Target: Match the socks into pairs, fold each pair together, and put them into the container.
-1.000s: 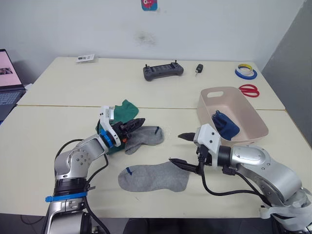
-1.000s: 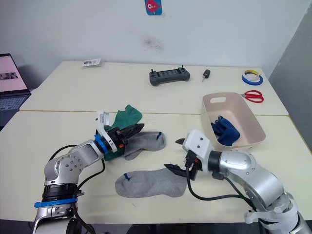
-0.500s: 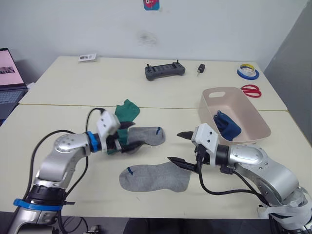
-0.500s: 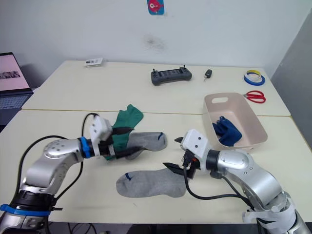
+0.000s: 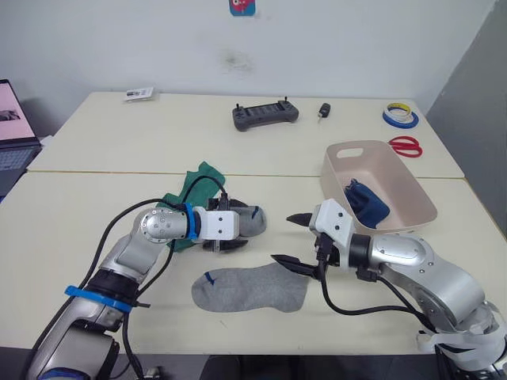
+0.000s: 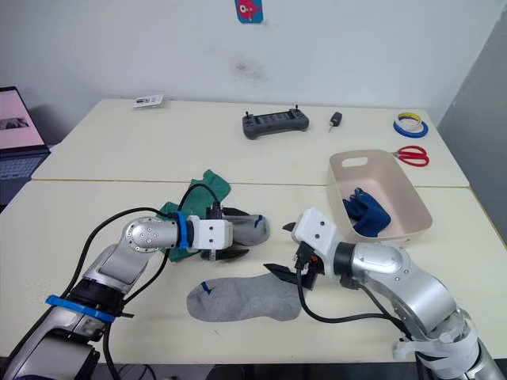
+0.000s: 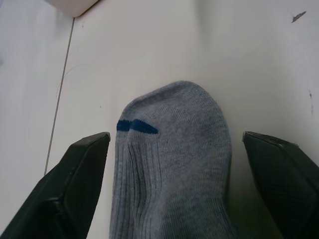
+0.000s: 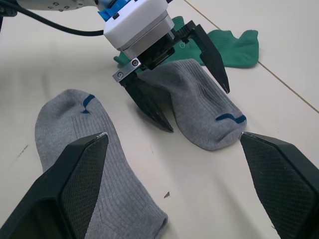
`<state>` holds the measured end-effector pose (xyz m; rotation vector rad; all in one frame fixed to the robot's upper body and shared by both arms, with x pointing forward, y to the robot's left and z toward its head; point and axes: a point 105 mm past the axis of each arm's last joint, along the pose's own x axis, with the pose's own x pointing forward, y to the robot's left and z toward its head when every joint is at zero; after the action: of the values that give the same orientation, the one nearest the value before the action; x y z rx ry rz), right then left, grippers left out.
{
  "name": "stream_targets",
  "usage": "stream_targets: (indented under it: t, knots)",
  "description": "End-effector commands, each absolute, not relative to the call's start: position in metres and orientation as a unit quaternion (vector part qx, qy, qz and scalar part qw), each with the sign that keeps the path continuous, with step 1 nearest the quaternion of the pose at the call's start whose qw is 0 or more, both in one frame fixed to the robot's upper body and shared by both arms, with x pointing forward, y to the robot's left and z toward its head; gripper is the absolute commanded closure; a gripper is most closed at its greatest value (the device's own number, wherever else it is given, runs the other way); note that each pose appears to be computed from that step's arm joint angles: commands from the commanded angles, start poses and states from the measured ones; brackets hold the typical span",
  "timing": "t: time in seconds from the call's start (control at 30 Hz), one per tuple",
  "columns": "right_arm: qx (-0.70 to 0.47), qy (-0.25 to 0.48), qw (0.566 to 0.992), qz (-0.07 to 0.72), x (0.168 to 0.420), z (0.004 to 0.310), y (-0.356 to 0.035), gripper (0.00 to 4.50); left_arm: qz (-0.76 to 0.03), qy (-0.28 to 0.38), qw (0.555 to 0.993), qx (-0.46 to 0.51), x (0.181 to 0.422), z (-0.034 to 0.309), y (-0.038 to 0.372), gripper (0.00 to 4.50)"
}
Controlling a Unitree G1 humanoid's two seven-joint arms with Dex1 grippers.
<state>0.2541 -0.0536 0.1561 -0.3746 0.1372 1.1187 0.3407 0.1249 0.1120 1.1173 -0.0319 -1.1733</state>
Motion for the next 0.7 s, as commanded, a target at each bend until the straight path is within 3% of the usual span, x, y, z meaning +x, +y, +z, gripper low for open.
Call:
stream_targets:
  t: [0.03, 0.37, 0.53, 0.7]
  knots:
    - [-0.181, 0.038, 0.829, 0.527, 0.251, 0.17, -0.054, 0.0, -0.532, -0.006, 0.666, 0.522, 0.344, 0.107, 0.122, 1.22]
    - [-0.178, 0.038, 0.834, 0.521, 0.25, 0.171, -0.057, 0.0, -0.534, -0.009, 0.662, 0.526, 0.354, 0.109, 0.121, 4.49]
    - [-0.177, 0.039, 0.836, 0.519, 0.25, 0.171, -0.058, 0.0, -0.521, -0.024, 0.71, 0.472, 0.363, 0.135, 0.117, 4.49]
    - [-0.175, 0.043, 0.839, 0.514, 0.248, 0.17, -0.062, 0.0, -0.529, -0.024, 0.805, 0.268, 0.362, 0.178, 0.092, 4.49]
